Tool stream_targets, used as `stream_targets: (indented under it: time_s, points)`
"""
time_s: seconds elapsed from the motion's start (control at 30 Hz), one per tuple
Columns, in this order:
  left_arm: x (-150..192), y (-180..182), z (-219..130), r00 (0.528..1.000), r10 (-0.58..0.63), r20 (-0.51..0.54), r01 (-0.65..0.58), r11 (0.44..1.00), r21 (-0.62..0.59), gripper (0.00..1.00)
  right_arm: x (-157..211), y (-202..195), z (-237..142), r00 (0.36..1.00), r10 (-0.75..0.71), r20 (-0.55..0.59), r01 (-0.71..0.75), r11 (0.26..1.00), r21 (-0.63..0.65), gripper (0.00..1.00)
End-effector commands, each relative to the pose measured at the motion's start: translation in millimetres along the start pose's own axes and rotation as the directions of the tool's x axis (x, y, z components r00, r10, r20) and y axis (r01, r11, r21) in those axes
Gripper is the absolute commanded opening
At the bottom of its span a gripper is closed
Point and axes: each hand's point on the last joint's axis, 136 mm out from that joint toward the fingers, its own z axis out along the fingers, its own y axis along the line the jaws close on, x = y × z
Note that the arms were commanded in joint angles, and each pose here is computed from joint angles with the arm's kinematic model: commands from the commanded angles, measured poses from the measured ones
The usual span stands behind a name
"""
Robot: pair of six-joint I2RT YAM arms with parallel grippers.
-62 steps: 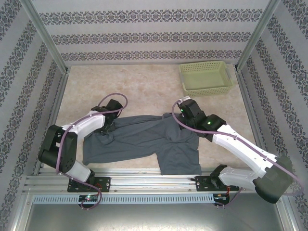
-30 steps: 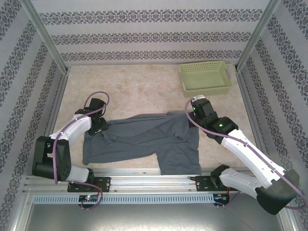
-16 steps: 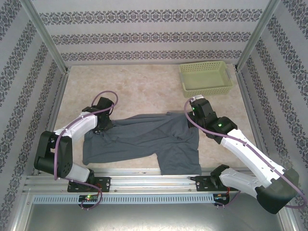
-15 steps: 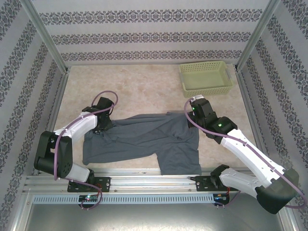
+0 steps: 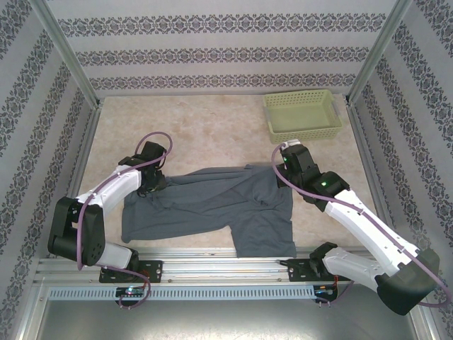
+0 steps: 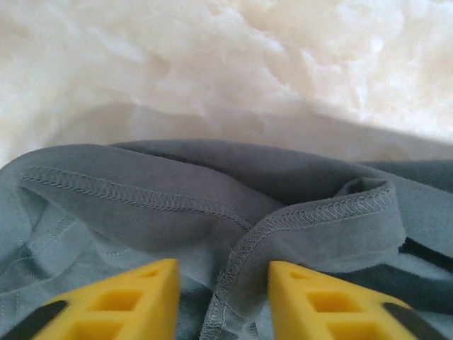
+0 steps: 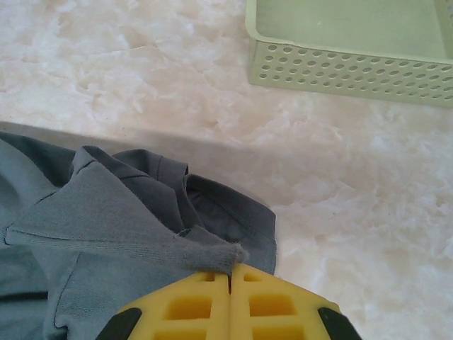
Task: Fold the inside-out t-shirt
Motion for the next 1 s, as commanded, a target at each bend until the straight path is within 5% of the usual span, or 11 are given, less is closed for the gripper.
stream_targets:
  time_s: [0.0, 0.37, 0.63, 0.83, 0.97]
  points:
    - [0, -1, -2, 1.0, -0.007, -0.003, 0.007, 1.0, 0.021, 0.41, -3, -4, 2, 1.0, 0.014, 0.019, -0.014, 1.0, 0.012, 0.0]
    - [11, -3, 6, 0.998, 0.038, -0.053, -0.039, 0.999, -0.008, 0.43, 0, -4, 4, 1.0, 0.012, 0.01, -0.012, 1.0, 0.016, 0.0]
    - [12, -4, 10, 0.997, 0.032, -0.066, -0.032, 0.999, -0.007, 0.19, -1, -6, 4, 1.0, 0.008, 0.01, -0.008, 1.0, 0.024, 0.0]
    - [-15, -19, -30, 0.998, 0.009, 0.058, -0.015, 0.994, 0.105, 0.03, -10, -8, 0, 0.999, 0.007, 0.033, -0.008, 0.999, 0.034, 0.0]
    - [-61, -38, -91, 0.967, -0.095, 0.237, 0.01, 0.941, 0.337, 0.0, -35, -8, -8, 0.997, -0.005, 0.078, 0.002, 0.999, 0.037, 0.0]
